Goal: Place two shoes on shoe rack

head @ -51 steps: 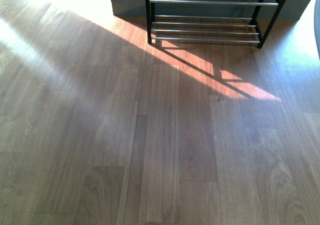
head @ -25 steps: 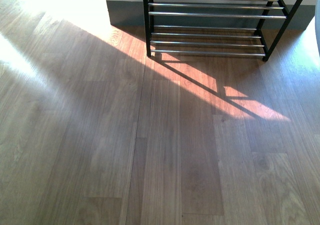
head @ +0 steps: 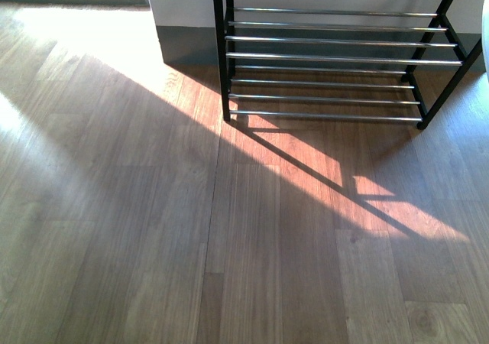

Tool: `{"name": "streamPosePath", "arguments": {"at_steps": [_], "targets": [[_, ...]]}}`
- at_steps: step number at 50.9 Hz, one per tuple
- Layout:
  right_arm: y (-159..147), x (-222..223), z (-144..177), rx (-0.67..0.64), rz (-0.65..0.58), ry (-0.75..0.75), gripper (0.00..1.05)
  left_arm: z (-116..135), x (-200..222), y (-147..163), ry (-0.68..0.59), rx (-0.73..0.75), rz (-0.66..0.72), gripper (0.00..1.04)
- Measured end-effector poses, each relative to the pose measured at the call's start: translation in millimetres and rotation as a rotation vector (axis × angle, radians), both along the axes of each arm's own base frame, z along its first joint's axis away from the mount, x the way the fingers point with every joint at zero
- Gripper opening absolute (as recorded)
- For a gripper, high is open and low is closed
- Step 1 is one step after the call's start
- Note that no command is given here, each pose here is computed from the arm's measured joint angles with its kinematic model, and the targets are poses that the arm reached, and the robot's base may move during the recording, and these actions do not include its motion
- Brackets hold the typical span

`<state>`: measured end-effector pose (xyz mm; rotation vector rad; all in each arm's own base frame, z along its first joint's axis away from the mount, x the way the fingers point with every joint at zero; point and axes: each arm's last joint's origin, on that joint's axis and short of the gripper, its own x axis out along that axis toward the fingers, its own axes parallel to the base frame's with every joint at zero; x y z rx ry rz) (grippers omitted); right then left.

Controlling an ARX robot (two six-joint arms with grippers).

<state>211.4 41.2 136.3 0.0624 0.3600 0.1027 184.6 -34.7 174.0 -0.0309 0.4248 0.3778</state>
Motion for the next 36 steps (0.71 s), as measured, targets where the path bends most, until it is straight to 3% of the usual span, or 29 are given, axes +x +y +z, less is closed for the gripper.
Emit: {"name": "streamPosePath", "arguments": {"at_steps": [36], "targets": [[-0.1, 0.0, 0.0, 0.0, 0.0, 0.0, 0.02, 0.1, 0.1, 0.0, 0.0, 0.0, 0.0, 0.02]]}}
